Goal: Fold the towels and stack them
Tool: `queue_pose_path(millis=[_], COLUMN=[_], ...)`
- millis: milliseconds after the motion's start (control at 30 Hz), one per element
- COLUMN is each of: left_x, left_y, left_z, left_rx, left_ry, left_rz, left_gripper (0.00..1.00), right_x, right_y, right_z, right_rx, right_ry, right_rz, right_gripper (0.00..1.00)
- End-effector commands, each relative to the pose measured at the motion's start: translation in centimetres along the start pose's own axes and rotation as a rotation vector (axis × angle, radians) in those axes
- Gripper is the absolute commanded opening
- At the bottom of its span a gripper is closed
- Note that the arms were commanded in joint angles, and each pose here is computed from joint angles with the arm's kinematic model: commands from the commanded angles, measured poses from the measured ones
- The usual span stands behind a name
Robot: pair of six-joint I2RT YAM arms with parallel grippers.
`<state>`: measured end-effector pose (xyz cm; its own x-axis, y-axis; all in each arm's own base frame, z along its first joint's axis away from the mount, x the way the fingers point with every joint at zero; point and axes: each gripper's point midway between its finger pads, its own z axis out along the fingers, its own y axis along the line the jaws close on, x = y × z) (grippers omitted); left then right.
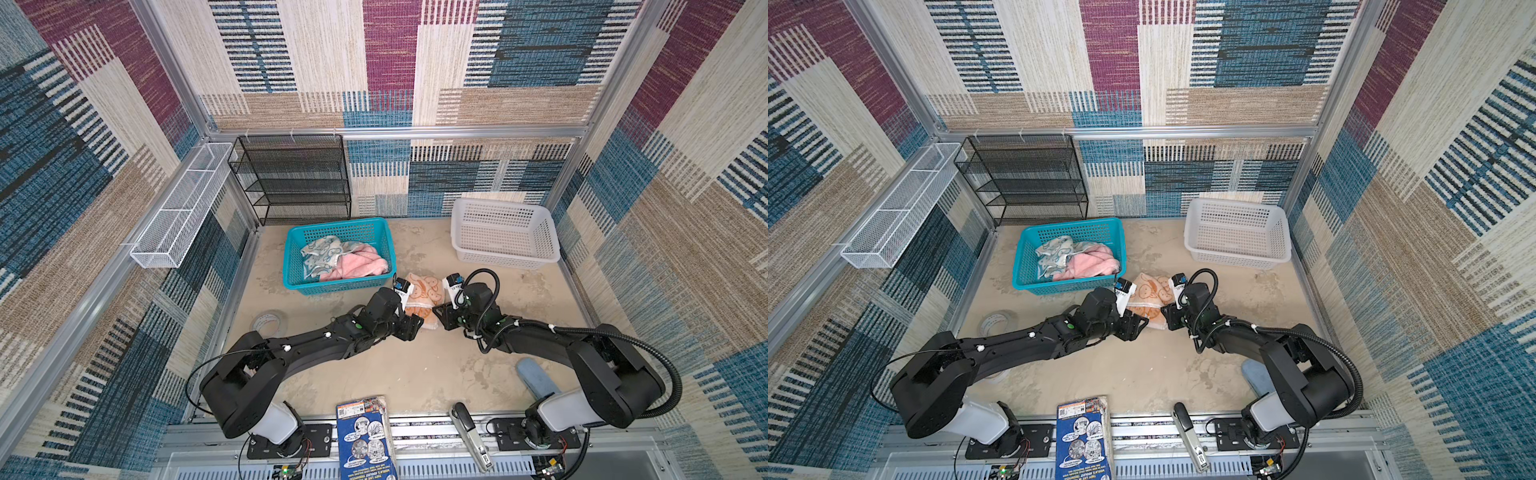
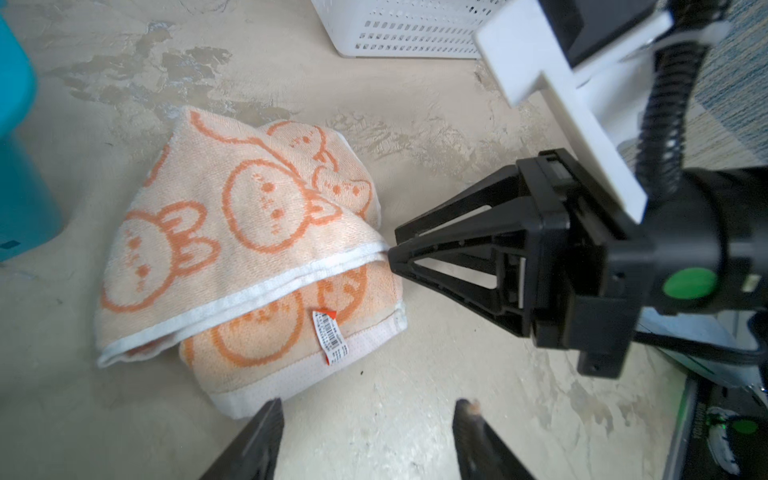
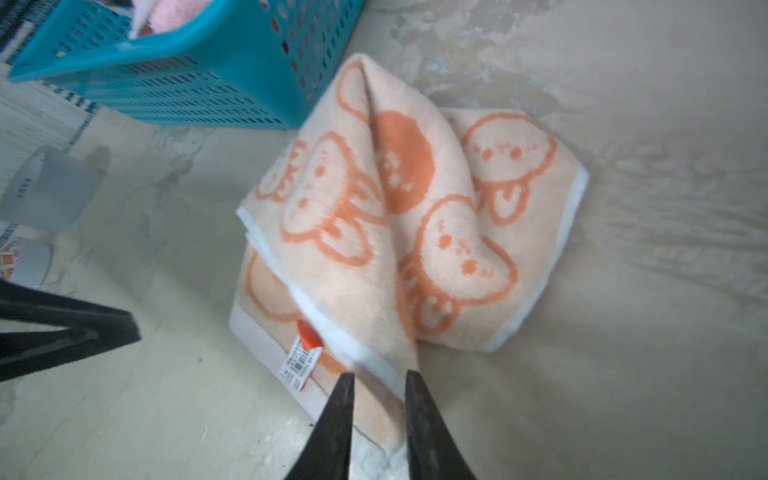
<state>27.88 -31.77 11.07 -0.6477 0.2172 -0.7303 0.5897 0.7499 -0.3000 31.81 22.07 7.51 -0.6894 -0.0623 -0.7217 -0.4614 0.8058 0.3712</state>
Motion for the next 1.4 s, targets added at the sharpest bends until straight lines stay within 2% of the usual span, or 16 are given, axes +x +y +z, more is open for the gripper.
queue_pose_path(millis=[0,167,433,467,567,600,700,833,967,1100,1133,1367], left_x=[-0.3,0.2,0.5,0.6,0.2,0.1,0.1,0.3,0.3,0.5,0.5,0.2], left_y=[0.5,0.9,1.1,1.2,1.2,1.3,1.6,1.8,1.9,2.2,2.2,1.6], left_z=[-0.1,0.1,0.6,0.6,0.4,0.3,0.1,0.2,0.1,-0.1,-0.2,-0.3], left_rx=[-0.026,-0.035,-0.039,-0.043,-0.048,-0.054,-0.075,-0.085,-0.093,-0.107,-0.108,-0.068], left_ry=[-0.027,-0.03,-0.009,-0.005,-0.013,-0.017,-0.019,-0.01,-0.005,0.001,0.001,-0.027], left_rz=[0.048,0.025,0.017,0.018,0.009,0.007,0.005,0.004,0.006,0.021,0.025,0.035], left_gripper=[0.69,0.69,0.69,0.7,0.76,0.8,0.85,0.86,0.84,0.83,0.83,0.82], right_x=[-1.2,-1.0,-1.7,-1.8,-2.1,-2.3,-1.9,-0.6,-0.3,-2.2,-2.8,-6.0], right_y=[2.1,1.6,0.4,0.0,-2.0,-2.9,-4.1,-3.5,-1.2,1.3,1.7,4.1], right_z=[0.3,1.3,1.0,0.9,0.3,0.0,-0.2,0.9,1.7,0.8,0.5,-0.7], right_rx=[-0.117,-0.105,-0.026,0.002,0.129,0.182,0.253,0.19,0.045,-0.062,-0.078,-0.148], right_ry=[-0.037,-0.031,-0.062,-0.064,-0.07,-0.074,-0.061,-0.017,-0.014,-0.07,-0.083,-0.116], right_rz=[-0.036,-0.023,-0.044,-0.044,-0.05,-0.049,-0.069,-0.063,-0.032,-0.012,-0.01,0.042], right_gripper=[0.25,0.25,0.24,0.27,0.49,0.54,0.55,0.47,0.24,0.03,0.0,0.0])
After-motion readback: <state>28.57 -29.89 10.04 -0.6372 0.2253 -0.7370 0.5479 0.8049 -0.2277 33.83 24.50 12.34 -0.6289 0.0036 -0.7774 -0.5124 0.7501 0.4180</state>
